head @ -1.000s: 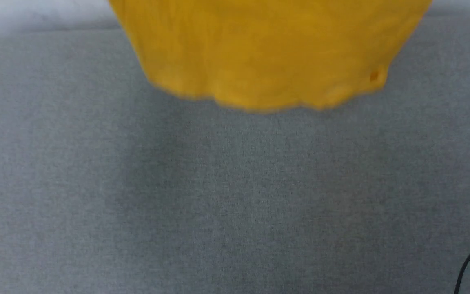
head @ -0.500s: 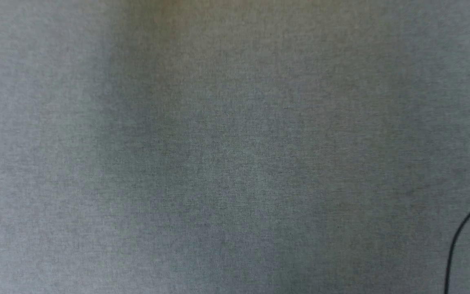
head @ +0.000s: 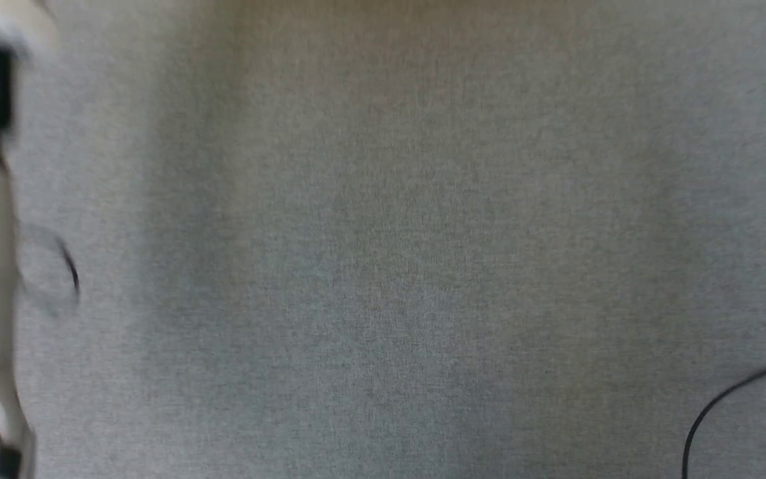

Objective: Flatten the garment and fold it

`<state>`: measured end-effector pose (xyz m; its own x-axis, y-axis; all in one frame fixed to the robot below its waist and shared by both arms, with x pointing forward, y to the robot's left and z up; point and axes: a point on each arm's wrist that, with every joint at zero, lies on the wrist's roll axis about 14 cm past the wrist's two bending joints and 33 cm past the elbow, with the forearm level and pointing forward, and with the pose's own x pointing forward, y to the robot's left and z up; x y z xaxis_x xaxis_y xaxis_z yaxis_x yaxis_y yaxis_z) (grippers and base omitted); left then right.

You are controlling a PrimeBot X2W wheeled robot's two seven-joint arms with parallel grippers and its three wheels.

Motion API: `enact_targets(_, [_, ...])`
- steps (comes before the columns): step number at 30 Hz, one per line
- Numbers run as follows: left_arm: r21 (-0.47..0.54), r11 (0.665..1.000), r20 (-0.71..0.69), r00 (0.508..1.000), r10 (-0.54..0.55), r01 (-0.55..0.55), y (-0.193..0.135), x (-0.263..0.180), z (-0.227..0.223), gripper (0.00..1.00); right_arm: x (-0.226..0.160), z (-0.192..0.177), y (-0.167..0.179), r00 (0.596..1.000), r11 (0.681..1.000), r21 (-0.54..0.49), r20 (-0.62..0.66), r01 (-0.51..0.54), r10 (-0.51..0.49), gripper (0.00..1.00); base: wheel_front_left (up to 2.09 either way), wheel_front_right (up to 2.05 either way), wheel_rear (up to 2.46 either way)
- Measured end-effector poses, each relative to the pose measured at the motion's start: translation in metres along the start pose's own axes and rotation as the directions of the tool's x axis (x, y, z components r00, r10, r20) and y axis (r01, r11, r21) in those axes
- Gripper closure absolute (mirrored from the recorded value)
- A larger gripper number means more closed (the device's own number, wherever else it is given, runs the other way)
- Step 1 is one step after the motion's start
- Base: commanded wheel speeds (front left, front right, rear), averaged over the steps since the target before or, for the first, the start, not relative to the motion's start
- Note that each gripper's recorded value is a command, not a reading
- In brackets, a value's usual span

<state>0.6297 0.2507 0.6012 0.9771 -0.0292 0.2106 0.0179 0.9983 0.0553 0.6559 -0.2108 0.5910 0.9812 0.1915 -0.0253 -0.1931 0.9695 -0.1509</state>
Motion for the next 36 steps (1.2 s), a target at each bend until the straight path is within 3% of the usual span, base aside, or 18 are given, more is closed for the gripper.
enact_targets(4, [0.01,1.0,-0.192,0.981,0.008,-0.006,0.007,-0.059,-0.052,1.0,-0.046,-0.057,0.018,0.986,0.999,0.025,-0.162,-0.043,0.047,1.0,0.0,0.0,0.0])
enact_targets(8, [0.034,0.999,-0.333,0.943,0.013,-0.002,0.019,-0.114,-0.076,1.0,-0.096,-0.084,0.018,0.962,0.998,0.018,-0.268,-0.055,0.057,1.0,0.0,0.0,0.0])
enact_targets(16, [0.094,0.994,-0.456,0.89,-0.001,0.049,0.031,-0.192,-0.066,1.0,-0.184,-0.099,0.008,0.908,0.998,0.043,-0.416,-0.037,0.051,1.0,0.0,0.0,0.0])
enact_targets(26, [0.033,0.989,-0.601,0.794,-0.094,0.141,0.004,-0.284,-0.063,1.0,-0.296,-0.125,0.002,0.795,0.993,0.111,-0.605,0.025,0.048,1.0,0.0,0.0,0.0])
enact_targets(31, [-0.049,0.989,-0.685,0.716,-0.132,0.136,-0.011,-0.328,-0.07,1.0,-0.35,-0.142,0.002,0.697,0.987,0.141,-0.715,0.077,0.048,1.0,0.0,0.0,0.0])
enact_targets(36, [-0.128,0.98,-0.801,0.567,-0.193,0.153,-0.034,-0.375,-0.089,1.0,-0.398,-0.168,0.007,0.541,0.987,0.116,-0.84,0.112,0.037,1.0,0.0,0.0,0.0])
